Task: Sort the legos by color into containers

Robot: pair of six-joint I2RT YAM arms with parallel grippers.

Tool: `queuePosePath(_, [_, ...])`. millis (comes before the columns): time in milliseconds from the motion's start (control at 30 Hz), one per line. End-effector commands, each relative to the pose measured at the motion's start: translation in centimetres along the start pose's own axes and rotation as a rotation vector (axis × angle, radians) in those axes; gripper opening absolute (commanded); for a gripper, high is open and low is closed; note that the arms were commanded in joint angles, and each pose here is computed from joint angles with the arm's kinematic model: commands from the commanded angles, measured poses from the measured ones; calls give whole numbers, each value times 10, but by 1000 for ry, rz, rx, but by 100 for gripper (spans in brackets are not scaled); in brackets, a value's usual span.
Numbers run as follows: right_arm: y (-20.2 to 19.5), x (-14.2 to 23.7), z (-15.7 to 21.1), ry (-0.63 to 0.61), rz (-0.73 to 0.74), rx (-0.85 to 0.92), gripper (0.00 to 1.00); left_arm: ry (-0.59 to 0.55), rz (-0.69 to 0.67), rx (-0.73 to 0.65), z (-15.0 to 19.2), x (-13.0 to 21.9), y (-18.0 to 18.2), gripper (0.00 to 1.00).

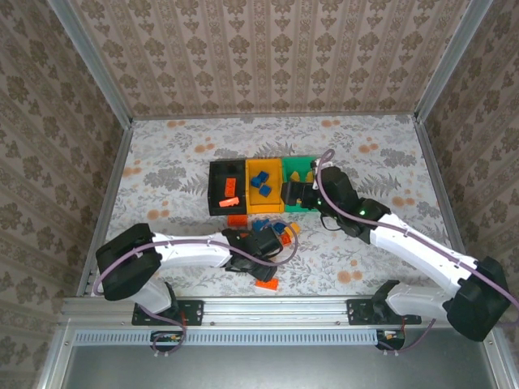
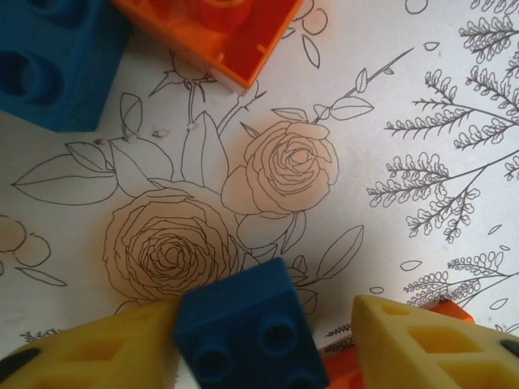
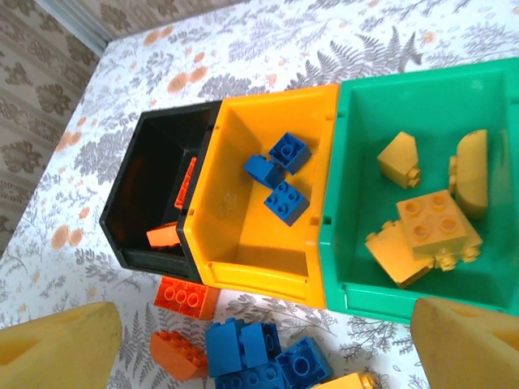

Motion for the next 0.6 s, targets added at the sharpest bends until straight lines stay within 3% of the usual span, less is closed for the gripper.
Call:
queuePosePath(0, [-13,8,-1,-30,37,3,94,40,32,-9,7,-7,-9,49])
queuePosePath(233, [-23,7,9,-18,54,-10,94,-20,-5,-4,-4,9,-1,30])
queuePosePath(567, [-42,0,41,54,90,-17,93,-412,-1,82,-100,104,39,30])
Point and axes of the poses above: each hand's point on the last joint's axis, 136 mm out from that joint toward the fingers, its own x axis back along the fingers, its own y axis along the line the jaws close on, z = x × y, the point moved 1 cm from there along x, back along the fingers, and after that the axes turned 1 degree about -x, right-handed, at the moved point
